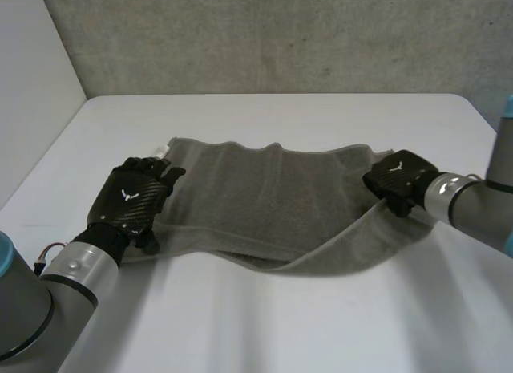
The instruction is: Fold the laundry
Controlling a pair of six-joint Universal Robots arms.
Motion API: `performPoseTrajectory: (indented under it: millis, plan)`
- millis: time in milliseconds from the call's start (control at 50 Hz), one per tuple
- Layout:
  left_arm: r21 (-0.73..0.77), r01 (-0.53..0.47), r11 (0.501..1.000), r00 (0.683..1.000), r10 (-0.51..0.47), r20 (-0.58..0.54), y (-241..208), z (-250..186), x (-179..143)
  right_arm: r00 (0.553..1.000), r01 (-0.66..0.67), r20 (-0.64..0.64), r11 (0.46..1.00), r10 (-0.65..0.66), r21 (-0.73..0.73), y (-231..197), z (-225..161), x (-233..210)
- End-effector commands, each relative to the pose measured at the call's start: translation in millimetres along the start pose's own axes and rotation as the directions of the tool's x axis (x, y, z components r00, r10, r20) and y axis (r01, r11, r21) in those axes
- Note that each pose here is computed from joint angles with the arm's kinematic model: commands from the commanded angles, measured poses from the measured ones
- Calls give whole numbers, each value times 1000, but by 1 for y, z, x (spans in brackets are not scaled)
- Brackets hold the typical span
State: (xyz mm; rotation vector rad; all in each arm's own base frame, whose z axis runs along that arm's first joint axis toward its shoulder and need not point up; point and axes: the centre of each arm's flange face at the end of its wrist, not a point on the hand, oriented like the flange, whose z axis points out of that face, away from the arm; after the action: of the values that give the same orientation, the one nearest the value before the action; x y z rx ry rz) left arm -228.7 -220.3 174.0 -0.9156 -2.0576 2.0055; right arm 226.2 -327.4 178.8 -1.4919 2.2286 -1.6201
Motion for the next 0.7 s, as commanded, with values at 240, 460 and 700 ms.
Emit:
performPoseTrajectory:
  millis: [240,460,700]
  plan:
    - [-13,4,1000,993,-6,-117,4,-7,13,862,-437,-271,899,429,31,60,-45,67]
    - [-105,30,994,993,-42,-110,14,-9,5,843,-465,-293,885,451,24,78,-47,66]
    - [-159,45,986,992,-63,-111,28,-10,5,848,-469,-265,883,459,28,79,-46,63]
